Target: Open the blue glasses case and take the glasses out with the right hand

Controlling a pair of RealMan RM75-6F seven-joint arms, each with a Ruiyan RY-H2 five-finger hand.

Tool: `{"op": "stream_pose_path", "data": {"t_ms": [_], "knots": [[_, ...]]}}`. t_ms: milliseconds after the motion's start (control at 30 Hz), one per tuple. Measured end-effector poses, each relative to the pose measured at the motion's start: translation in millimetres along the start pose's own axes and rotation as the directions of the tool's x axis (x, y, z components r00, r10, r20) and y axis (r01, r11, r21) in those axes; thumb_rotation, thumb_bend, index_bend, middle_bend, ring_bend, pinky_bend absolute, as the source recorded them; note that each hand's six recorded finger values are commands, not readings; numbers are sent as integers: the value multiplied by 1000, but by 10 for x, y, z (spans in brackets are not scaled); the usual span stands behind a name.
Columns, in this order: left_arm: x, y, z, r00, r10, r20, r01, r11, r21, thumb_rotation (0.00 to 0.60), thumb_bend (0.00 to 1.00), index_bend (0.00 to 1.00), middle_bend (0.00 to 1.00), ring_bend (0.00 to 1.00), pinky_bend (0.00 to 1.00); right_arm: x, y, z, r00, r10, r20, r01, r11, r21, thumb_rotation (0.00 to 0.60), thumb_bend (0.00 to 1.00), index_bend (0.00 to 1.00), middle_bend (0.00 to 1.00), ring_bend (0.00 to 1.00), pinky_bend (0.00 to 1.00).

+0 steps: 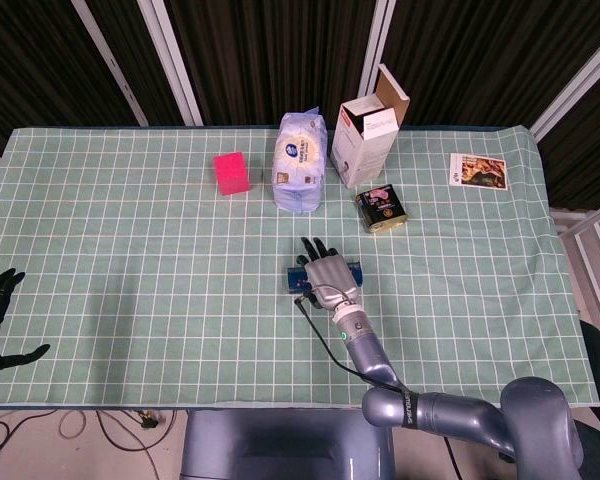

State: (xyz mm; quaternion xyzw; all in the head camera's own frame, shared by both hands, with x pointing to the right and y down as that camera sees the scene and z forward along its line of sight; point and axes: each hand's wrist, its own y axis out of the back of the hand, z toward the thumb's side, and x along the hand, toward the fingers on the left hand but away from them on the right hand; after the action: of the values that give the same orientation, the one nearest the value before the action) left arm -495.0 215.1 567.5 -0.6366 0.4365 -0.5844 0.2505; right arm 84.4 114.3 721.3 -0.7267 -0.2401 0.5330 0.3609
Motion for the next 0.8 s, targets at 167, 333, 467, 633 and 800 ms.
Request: {"op": "stream_pose_path", "data": {"t_ms": [167, 333, 467, 633, 800], "knots": [[0, 1, -4, 1000, -1, -2, 1, 1000, -4, 600, 0, 0, 0, 0, 0, -15, -10, 63, 1000, 7, 2, -7, 1000, -9, 600, 400, 283, 0, 0, 247], [0, 3, -1, 1000, -2, -1, 2, 1000, -9, 600, 0, 0, 0, 0, 0, -37, -17, 77, 1000, 10, 8, -10, 1000, 2, 600, 423, 283, 0, 0, 247], [0, 3, -5, 1000, -3, -2, 3, 1000, -11, 600, 0, 0, 0, 0, 0, -54, -20, 90, 1000, 13, 12, -13, 1000, 10, 600, 464, 283, 0, 0, 247], [4, 5, -2, 1000, -5, -2, 5, 1000, -14, 600, 0, 0, 0, 0, 0, -57, -33, 108, 1000, 18, 14, -18, 1000, 14, 600, 473, 283, 0, 0, 247], [3, 8, -7, 1000, -4, -4, 4, 1000, -17, 600, 0, 0, 0, 0, 0, -53, -57, 123, 1000, 24, 18, -25, 1000, 19, 600, 475, 283, 0, 0, 247]]}}
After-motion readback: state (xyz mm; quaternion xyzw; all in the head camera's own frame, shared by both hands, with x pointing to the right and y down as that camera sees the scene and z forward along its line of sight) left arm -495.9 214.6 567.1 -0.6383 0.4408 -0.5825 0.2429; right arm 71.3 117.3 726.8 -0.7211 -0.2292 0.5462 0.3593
